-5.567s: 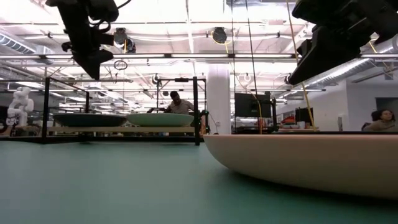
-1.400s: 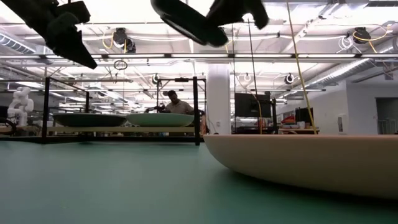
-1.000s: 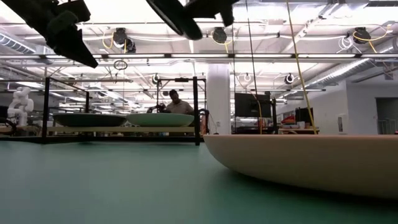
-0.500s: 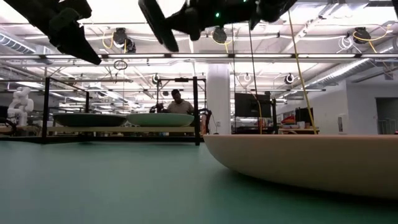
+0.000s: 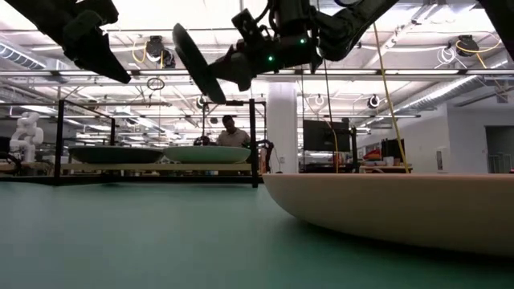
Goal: Place and stack plates onto a shelf
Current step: Stack the dark blue plate on top of the light green plate on the shelf
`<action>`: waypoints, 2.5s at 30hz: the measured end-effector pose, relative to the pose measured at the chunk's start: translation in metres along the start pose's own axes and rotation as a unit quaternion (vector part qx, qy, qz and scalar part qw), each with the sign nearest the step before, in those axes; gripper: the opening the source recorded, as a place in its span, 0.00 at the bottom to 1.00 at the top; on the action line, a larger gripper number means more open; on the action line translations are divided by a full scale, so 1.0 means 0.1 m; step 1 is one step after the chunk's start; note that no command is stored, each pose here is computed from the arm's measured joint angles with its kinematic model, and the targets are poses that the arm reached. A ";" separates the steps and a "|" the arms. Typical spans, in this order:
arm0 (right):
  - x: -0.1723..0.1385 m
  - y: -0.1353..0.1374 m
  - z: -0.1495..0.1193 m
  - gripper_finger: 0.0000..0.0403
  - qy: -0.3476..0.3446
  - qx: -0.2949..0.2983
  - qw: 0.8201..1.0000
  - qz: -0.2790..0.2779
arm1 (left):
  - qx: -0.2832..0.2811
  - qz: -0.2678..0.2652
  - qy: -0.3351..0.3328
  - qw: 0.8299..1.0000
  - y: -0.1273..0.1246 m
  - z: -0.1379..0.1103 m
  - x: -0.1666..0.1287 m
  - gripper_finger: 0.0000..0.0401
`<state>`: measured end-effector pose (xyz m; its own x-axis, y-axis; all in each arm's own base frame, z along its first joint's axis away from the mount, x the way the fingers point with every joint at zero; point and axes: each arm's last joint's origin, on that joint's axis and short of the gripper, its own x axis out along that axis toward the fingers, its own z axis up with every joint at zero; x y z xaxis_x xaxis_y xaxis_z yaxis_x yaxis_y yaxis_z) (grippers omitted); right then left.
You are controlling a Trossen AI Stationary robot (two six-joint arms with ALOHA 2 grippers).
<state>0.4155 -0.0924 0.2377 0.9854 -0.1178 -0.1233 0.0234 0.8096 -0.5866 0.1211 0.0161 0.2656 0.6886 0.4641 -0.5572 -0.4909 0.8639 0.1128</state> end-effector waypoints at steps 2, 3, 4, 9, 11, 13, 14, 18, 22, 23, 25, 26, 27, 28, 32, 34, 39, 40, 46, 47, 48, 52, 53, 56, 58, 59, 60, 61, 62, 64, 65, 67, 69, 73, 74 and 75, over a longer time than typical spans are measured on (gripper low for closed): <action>0.02 0.01 -0.05 0.00 0.007 0.008 1.000 0.002 | 0.000 0.000 0.000 1.000 0.00 0.00 0.00 0.25; 0.03 0.02 -0.07 0.00 0.011 0.013 1.000 0.004 | 0.000 0.000 0.000 1.000 0.00 0.00 0.00 0.25; 0.04 0.03 -0.10 0.00 0.015 0.018 1.000 0.006 | 0.000 0.000 0.000 1.000 0.00 0.00 0.00 0.25; 0.08 0.09 -0.21 0.00 0.036 0.034 0.999 0.019 | 0.000 0.000 0.000 1.000 0.00 0.00 0.00 0.25; 0.09 0.12 -0.25 0.00 0.045 0.036 0.998 0.026 | 0.000 0.000 0.000 1.000 0.00 0.00 0.00 0.25; 0.10 0.14 -0.28 0.00 0.052 0.036 0.998 0.027 | 0.000 0.000 0.000 1.000 0.00 0.00 0.00 0.25; 0.11 0.15 -0.31 0.00 0.059 0.037 0.997 0.031 | 0.000 0.000 0.000 1.000 0.00 0.00 0.00 0.25; 0.11 0.18 -0.39 0.00 0.090 0.037 0.995 0.034 | 0.000 0.000 0.001 1.000 0.00 0.00 0.00 0.25; 0.10 0.20 -0.42 0.00 0.108 0.023 0.993 0.048 | 0.001 0.000 0.001 1.000 0.00 0.00 0.00 0.25; 0.10 0.21 -0.43 0.00 0.112 0.021 0.992 0.051 | 0.001 0.000 0.001 1.000 0.00 0.00 0.00 0.25; 0.09 0.21 -0.44 0.00 0.119 0.012 0.991 0.054 | 0.001 0.000 0.001 1.000 0.00 0.00 0.00 0.25; 0.09 0.22 -0.44 0.00 0.126 0.008 0.991 0.052 | 0.001 0.000 0.001 1.000 0.00 0.00 0.00 0.25; 0.09 0.22 -0.44 0.00 0.131 0.005 0.990 0.051 | 0.001 0.000 0.001 1.000 0.00 0.00 0.00 0.25; 0.09 0.22 -0.45 0.00 0.135 0.003 0.989 0.052 | 0.001 0.000 0.000 1.000 0.00 0.00 0.00 0.25; 0.08 0.22 -0.47 0.00 0.145 -0.001 0.988 0.054 | 0.001 0.000 0.000 1.000 0.00 0.00 0.00 0.25; 0.08 0.23 -0.47 0.00 0.149 -0.003 0.987 0.057 | 0.001 0.000 0.000 1.000 0.00 0.00 0.00 0.25; 0.07 0.24 -0.49 0.00 0.157 -0.004 0.985 0.064 | 0.001 0.000 0.000 1.000 0.00 0.00 0.00 0.25; 0.07 0.24 -0.49 0.00 0.159 -0.006 0.985 0.065 | 0.000 0.000 0.000 1.000 0.00 0.00 0.00 0.25; 0.07 0.24 -0.50 0.02 0.164 -0.011 0.984 0.070 | 0.000 0.000 0.000 1.000 0.00 0.00 0.00 0.25; 0.07 0.25 -0.50 0.02 0.165 -0.011 0.984 0.070 | 0.000 0.000 0.000 1.000 0.00 0.00 0.00 0.25; 0.07 0.25 -0.50 0.02 0.165 -0.012 0.984 0.070 | 0.000 0.000 0.000 1.000 0.00 0.00 0.00 0.25; 0.07 0.25 -0.51 0.02 0.166 -0.013 0.984 0.070 | 0.000 0.000 -0.001 1.000 0.00 0.00 0.00 0.25; 0.06 0.24 -0.51 0.02 0.167 -0.013 0.983 0.069 | 0.000 0.000 -0.001 1.000 0.00 0.00 0.00 0.25; 0.06 0.24 -0.52 0.03 0.179 -0.013 0.982 0.056 | 0.000 0.000 -0.001 1.000 0.00 0.00 0.00 0.25; 0.06 0.24 -0.52 0.03 0.183 -0.012 0.982 0.052 | 0.000 0.000 -0.001 1.000 0.00 0.00 0.00 0.25; 0.06 0.24 -0.52 0.03 0.183 -0.011 0.982 0.052 | 0.000 0.000 -0.001 1.000 0.00 0.00 0.00 0.25; 0.06 0.24 -0.52 0.03 0.183 -0.012 0.982 0.052 | 0.000 0.000 -0.001 1.000 0.00 0.00 0.00 0.25; 0.06 0.24 -0.52 0.03 0.184 -0.012 0.982 0.051 | 0.000 0.000 -0.001 1.000 0.00 0.00 0.00 0.25; 0.06 0.24 -0.52 0.03 0.184 -0.012 0.982 0.051 | 0.000 0.000 -0.001 1.000 0.00 0.00 0.00 0.25; 0.06 0.24 -0.53 0.03 0.185 -0.011 0.981 0.049 | 0.000 0.000 -0.001 1.000 0.00 0.00 0.00 0.25; 0.06 0.23 -0.53 0.03 0.186 -0.010 0.981 0.049 | 0.000 0.000 -0.001 1.000 0.00 0.00 0.00 0.25; 0.06 0.22 -0.54 0.05 0.193 -0.012 0.980 0.041 | -0.001 0.000 -0.001 1.000 0.00 0.00 0.00 0.25; 0.06 0.22 -0.55 0.07 0.202 -0.013 0.979 0.030 | -0.001 0.000 -0.001 1.000 0.00 0.00 0.00 0.25; 0.05 0.21 -0.57 0.14 0.219 -0.012 0.976 0.011 | 0.000 0.000 -0.001 1.000 0.00 0.00 0.00 0.25; 0.05 0.20 -0.56 0.15 0.219 -0.011 0.976 0.006 | 0.000 0.000 -0.001 1.000 0.00 0.00 0.00 0.25; 0.05 0.20 -0.56 0.17 0.218 -0.011 0.976 0.004 | -0.001 0.000 -0.001 1.000 0.00 0.00 0.00 0.25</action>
<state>0.4119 -0.1090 0.1803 0.8198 -0.3485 -0.4544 0.0069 0.7995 -0.6007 0.1213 0.0161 0.2656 0.6896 0.4641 -0.5560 -0.4913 0.8638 0.1117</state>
